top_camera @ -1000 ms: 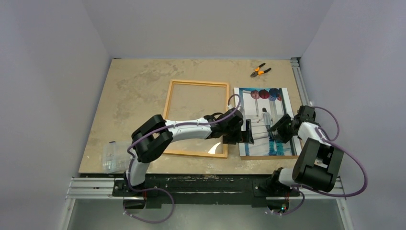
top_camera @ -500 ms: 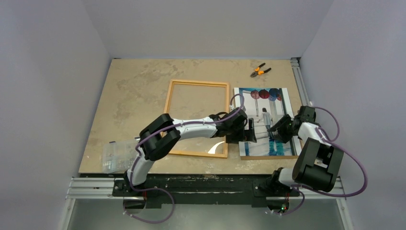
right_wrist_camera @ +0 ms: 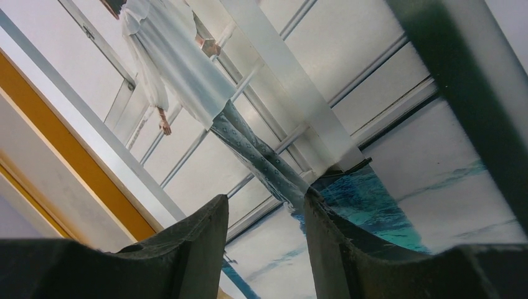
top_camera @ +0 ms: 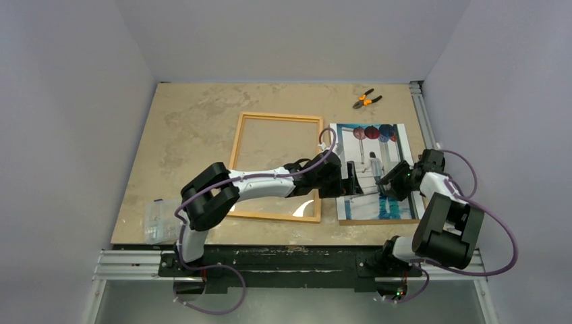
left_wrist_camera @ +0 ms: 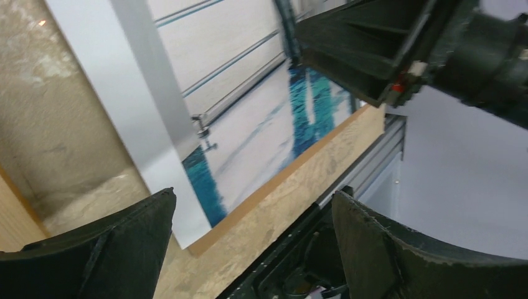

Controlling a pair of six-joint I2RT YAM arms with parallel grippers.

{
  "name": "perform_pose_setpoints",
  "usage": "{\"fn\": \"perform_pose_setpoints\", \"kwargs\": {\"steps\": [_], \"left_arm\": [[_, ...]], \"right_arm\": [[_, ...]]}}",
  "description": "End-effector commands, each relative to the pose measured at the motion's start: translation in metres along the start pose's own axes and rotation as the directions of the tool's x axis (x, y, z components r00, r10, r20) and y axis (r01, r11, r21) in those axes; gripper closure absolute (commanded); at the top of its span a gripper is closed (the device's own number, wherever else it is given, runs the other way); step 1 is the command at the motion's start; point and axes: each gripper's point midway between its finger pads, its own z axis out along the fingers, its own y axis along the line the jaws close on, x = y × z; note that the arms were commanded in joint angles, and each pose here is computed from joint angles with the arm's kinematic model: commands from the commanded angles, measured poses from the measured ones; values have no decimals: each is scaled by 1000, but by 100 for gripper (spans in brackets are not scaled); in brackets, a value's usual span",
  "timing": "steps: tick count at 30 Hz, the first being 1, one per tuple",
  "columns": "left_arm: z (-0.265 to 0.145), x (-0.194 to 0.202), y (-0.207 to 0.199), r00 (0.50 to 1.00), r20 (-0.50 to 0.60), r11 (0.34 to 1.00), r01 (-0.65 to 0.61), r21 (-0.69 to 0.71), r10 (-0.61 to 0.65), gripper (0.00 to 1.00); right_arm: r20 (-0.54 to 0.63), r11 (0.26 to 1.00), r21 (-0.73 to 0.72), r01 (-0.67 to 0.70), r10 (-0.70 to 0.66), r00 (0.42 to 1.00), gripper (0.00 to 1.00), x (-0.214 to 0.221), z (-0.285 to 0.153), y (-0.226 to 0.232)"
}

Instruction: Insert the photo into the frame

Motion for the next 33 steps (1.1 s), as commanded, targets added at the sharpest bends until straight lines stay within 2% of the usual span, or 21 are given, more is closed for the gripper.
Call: {"fn": "perform_pose_setpoints", "kwargs": {"steps": [1, 3, 10, 17, 29, 33], "left_arm": [[-22, -29, -55, 994, 109, 983, -28, 179, 8, 8], [-18, -27, -52, 995, 96, 985, -23, 171, 7, 9], [-2, -20, -5, 998, 67, 999, -14, -53, 17, 8], [23, -10, 8, 1000, 8, 995, -3, -101, 4, 7], [27, -5, 34, 1000, -6, 978, 23, -209, -25, 7], [26, -10, 40, 999, 24, 975, 35, -220, -31, 7]], "right_arm": [[-52, 999, 41, 6, -4, 999, 52, 16, 8, -16], [-56, 999, 38, 7, -5, 998, 53, 16, 8, -15], [-58, 999, 34, 8, -6, 998, 53, 16, 9, -15], [-63, 999, 31, 12, -10, 998, 53, 15, 9, -14], [-69, 999, 32, 20, -18, 997, 53, 15, 9, -14], [-71, 999, 30, 20, -18, 997, 53, 16, 9, -14]]}}
